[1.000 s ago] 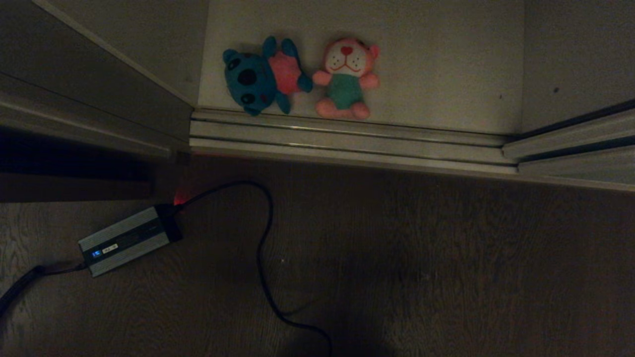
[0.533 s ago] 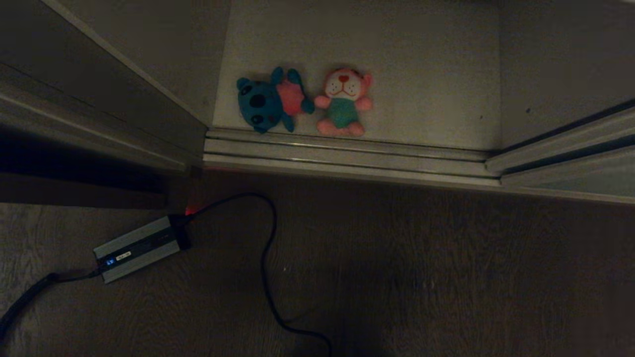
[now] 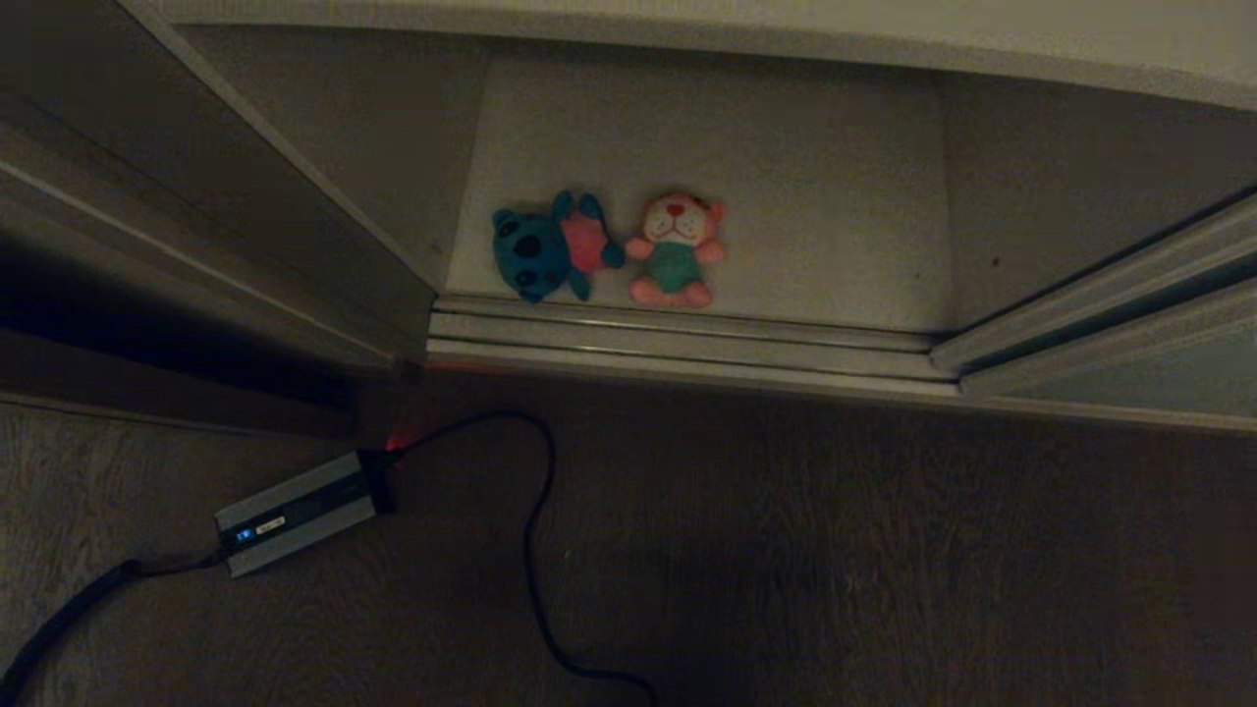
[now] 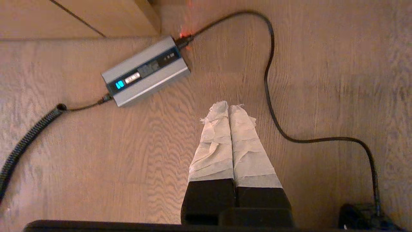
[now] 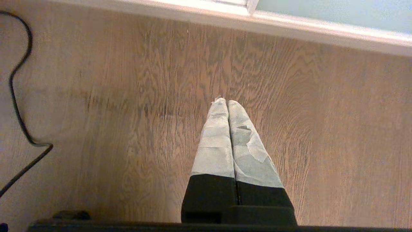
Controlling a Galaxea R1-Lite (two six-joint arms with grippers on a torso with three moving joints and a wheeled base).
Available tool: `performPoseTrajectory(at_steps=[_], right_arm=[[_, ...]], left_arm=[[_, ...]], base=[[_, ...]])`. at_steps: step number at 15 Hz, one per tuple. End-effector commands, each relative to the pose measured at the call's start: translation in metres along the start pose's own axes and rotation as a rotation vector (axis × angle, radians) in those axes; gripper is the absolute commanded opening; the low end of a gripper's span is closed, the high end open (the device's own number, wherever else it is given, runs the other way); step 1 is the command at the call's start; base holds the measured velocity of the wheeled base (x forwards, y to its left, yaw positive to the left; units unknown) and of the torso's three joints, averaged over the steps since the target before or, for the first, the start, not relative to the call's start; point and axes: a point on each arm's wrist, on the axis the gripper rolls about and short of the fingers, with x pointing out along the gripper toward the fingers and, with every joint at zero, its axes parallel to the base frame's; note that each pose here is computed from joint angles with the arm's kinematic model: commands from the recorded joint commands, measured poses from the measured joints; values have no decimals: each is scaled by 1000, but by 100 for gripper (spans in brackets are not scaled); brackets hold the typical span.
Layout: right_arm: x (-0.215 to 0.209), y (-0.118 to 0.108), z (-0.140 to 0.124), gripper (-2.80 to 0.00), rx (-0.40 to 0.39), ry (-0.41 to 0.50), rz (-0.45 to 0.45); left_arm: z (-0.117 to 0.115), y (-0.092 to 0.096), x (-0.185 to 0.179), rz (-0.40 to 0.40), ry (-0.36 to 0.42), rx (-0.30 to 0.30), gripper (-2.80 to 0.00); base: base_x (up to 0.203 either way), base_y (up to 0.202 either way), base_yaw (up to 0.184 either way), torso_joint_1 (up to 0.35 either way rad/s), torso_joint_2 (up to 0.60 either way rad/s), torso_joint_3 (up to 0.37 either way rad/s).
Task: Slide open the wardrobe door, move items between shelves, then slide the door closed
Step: Close the door
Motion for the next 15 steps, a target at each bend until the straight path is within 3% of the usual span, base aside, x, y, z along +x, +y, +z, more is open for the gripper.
performPoseTrajectory(at_steps=[1, 15], right_arm=[[0, 0, -1, -280, 0, 5, 0], [0, 0, -1, -280, 0, 5, 0]], left_arm=[[0, 0, 0, -1, 5, 0, -280], [0, 0, 0, -2, 2, -3, -280]], base=[[0, 0, 0, -6, 3, 203], [0, 0, 0, 2, 0, 202]])
